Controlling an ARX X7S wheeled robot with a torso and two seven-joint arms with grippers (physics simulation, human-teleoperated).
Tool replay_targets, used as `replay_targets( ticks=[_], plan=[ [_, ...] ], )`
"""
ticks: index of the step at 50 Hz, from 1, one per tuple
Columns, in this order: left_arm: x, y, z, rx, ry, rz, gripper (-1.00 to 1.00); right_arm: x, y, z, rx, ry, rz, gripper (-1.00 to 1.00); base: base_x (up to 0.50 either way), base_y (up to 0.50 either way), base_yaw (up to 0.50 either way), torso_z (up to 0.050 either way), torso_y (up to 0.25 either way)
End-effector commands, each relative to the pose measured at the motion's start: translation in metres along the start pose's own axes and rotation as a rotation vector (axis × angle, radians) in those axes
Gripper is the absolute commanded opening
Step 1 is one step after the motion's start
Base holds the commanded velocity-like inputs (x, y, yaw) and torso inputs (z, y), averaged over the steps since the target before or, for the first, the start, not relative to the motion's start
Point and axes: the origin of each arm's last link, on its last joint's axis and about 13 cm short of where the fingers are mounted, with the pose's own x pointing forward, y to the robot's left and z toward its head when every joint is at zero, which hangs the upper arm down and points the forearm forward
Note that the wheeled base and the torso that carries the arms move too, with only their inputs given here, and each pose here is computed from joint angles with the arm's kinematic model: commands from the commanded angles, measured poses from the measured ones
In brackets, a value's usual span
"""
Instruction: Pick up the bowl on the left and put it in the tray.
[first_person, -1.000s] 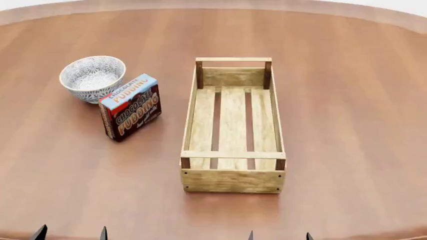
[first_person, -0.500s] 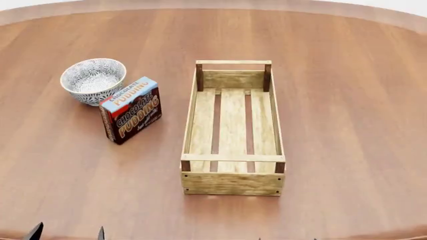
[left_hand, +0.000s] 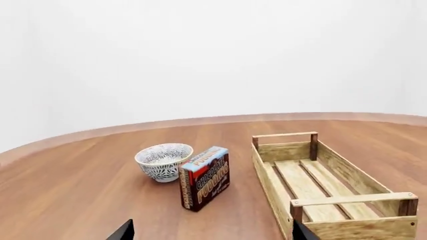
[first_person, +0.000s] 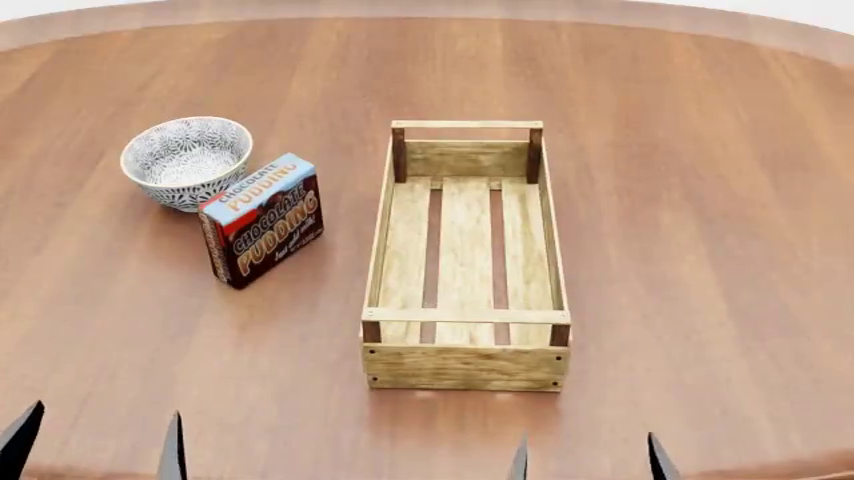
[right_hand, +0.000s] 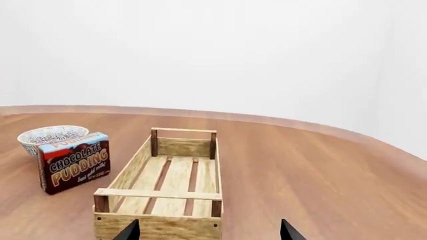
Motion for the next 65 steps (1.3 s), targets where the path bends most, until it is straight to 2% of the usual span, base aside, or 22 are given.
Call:
replay_targets(
  ticks=[1,14,60,63,65],
  plan=[
    [-0.007,0.001,0.024,-0.052,-0.077,0.004,1.0,-0.004,0.003,0.029,-0.004,-0.077,-0.006,1.0,0.0,0.0,0.0,0.0,0.0],
    [-0.012,0.003,0.035,-0.06,-0.106,0.004,1.0,-0.006,0.003,0.037,-0.008,-0.094,0.001,1.0,0.03,0.0,0.0,0.0,0.0],
    [-0.014,0.004,0.041,-0.084,-0.106,-0.004,1.0,-0.005,0.004,0.036,-0.011,-0.099,0.005,1.0,0.47,0.0,0.0,0.0,0.0],
    [-0.014,0.004,0.041,-0.087,-0.106,-0.003,1.0,-0.005,0.005,0.035,-0.071,-0.08,0.002,1.0,0.0,0.0,0.0,0.0,0.0],
    [-0.014,0.004,0.041,-0.089,-0.103,-0.002,1.0,-0.005,0.006,0.035,-0.061,-0.083,0.007,1.0,0.0,0.08,0.0,0.0,0.0]
  ],
)
